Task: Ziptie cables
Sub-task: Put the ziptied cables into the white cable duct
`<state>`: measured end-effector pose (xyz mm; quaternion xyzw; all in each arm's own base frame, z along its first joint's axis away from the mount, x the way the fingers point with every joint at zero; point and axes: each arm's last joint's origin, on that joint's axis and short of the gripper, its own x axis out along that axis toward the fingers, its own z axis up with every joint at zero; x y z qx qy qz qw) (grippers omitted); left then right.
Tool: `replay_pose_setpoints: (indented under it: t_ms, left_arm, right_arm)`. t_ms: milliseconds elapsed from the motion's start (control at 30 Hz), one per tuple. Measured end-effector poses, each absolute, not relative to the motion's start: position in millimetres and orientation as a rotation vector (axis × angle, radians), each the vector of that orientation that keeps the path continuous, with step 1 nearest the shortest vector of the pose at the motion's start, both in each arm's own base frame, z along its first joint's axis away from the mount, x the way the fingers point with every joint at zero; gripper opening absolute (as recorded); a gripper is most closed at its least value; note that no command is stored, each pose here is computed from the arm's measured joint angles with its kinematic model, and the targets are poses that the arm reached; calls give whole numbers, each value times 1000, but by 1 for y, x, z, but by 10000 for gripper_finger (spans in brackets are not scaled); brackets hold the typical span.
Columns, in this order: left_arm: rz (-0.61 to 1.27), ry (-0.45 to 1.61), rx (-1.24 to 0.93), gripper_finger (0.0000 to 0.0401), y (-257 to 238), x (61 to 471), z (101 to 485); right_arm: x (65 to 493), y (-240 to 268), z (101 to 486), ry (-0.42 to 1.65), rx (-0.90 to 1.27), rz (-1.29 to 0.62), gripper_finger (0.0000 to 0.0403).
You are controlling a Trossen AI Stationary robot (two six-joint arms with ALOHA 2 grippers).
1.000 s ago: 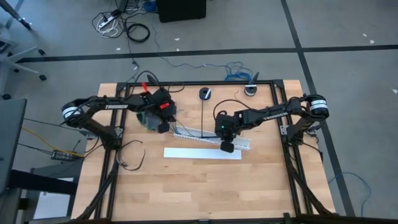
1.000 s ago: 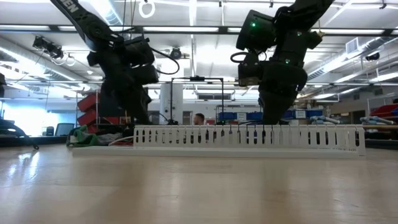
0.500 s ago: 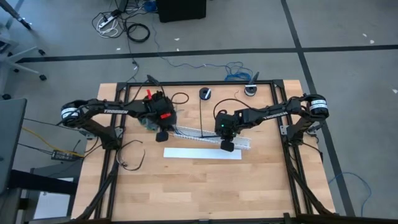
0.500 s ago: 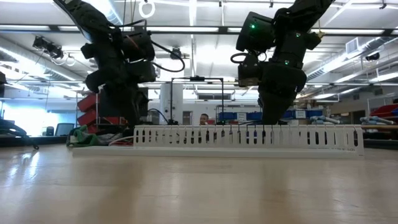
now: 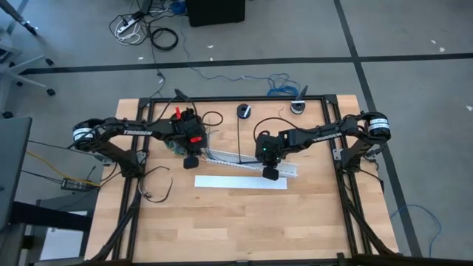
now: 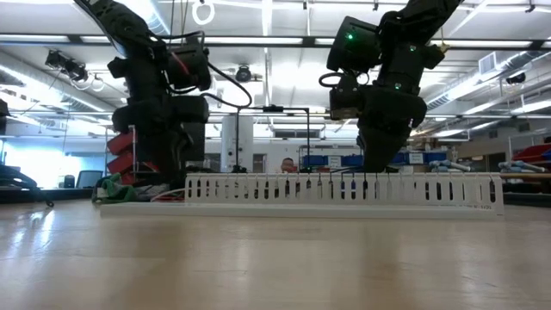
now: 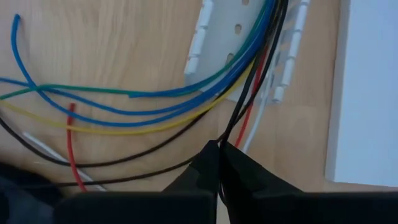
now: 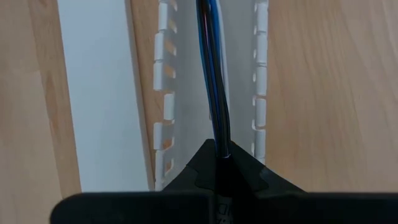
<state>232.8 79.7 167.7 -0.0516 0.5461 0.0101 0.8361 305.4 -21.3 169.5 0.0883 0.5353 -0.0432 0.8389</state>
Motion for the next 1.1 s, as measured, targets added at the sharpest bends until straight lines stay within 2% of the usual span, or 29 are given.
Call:
replay_pose_setpoints:
  t_ms: [500, 633, 900, 1100]
  left_arm:
    - [53, 1200, -228, 13, 78, 231, 172]
    - [51, 1197, -229, 43, 79, 232, 173]
    - [77, 1320, -310, 133, 77, 227, 162]
    - [160, 1388, -243, 157, 79, 223, 159]
  right_arm:
    - [306, -21, 170, 1124, 170, -79, 9]
    - [306, -21, 170, 1124, 165, -75, 9]
    - [306, -21, 170, 1123, 155, -69, 9]
    - [305, -22, 170, 1132, 133, -102, 8]
